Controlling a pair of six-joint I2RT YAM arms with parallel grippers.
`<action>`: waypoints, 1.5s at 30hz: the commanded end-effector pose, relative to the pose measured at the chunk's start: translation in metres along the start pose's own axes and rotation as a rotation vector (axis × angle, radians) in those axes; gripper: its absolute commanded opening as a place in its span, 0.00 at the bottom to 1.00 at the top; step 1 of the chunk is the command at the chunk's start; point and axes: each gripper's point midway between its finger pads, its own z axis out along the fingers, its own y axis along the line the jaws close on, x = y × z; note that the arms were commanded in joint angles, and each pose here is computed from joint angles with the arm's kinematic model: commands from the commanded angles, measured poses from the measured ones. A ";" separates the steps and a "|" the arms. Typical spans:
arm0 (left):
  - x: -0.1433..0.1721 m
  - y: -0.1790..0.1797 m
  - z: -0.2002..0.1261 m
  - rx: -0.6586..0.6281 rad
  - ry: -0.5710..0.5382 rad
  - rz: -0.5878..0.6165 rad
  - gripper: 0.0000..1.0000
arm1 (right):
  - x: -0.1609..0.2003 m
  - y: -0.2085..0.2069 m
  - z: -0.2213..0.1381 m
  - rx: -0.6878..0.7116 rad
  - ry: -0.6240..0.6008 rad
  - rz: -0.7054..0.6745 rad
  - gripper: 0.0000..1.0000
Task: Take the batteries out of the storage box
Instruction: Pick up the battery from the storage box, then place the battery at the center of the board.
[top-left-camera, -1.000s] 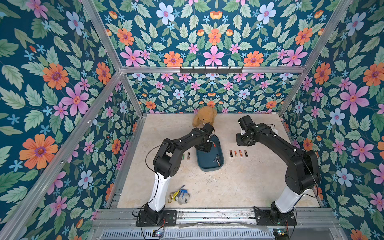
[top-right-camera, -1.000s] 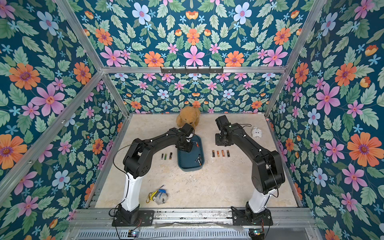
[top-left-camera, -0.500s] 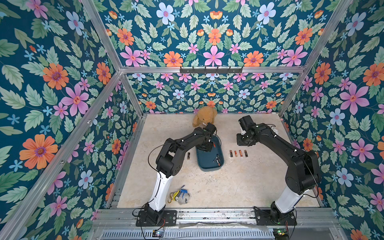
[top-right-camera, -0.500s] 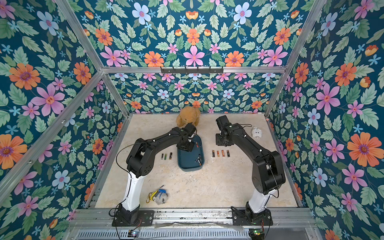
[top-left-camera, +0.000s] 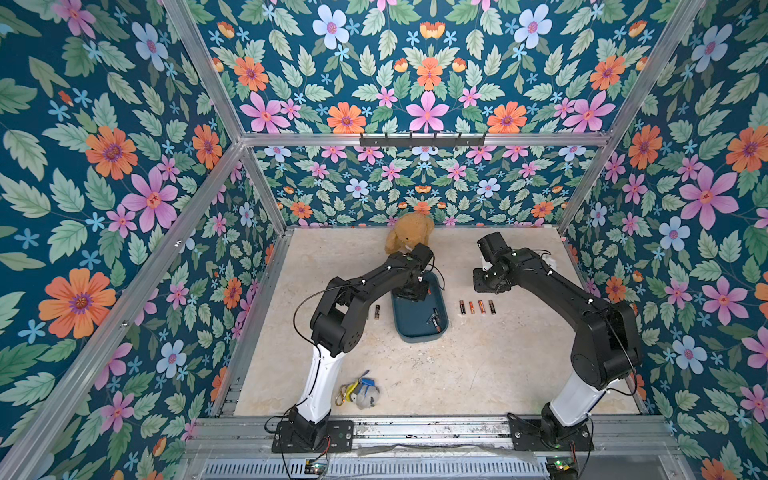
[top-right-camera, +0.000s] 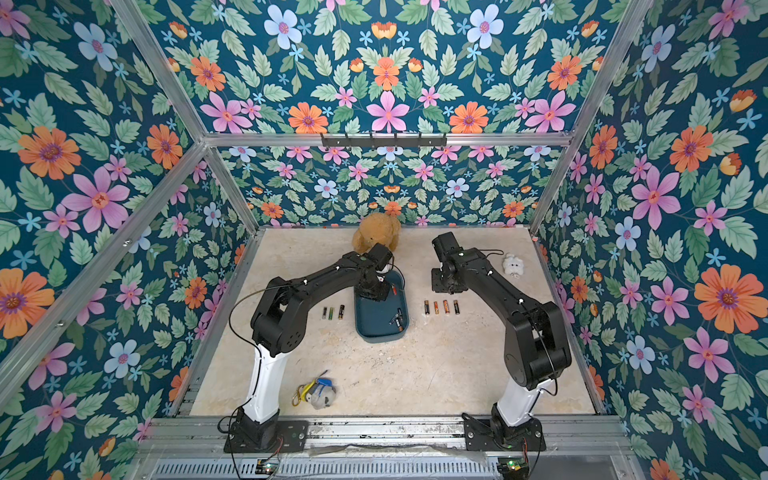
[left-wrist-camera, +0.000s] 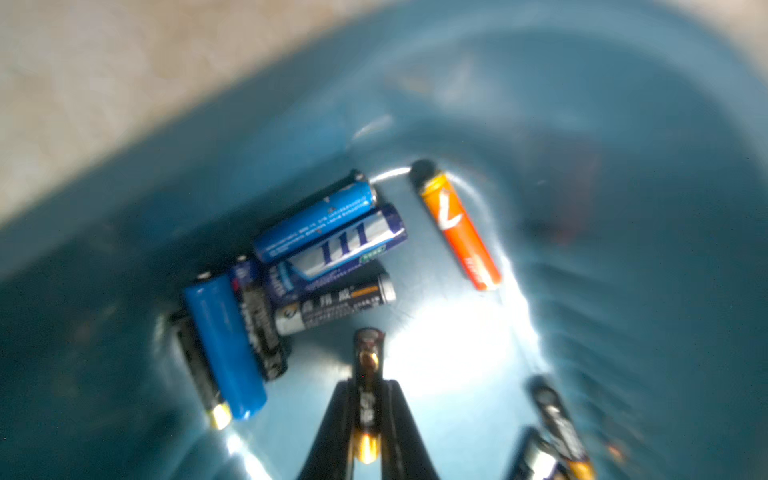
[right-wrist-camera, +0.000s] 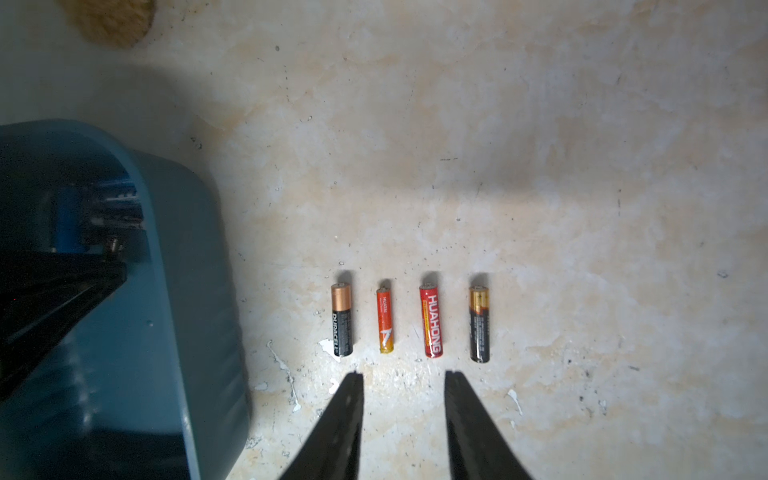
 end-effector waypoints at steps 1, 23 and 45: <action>-0.001 -0.004 -0.013 0.022 -0.010 -0.017 0.14 | -0.001 0.003 -0.003 -0.019 -0.013 -0.007 0.38; 0.010 0.082 -0.103 0.039 -0.124 -0.203 0.15 | -0.011 0.023 -0.016 -0.058 -0.037 0.000 0.38; 0.099 0.190 -0.059 -0.067 0.012 -0.350 0.15 | -0.003 0.022 -0.014 -0.036 -0.017 -0.001 0.38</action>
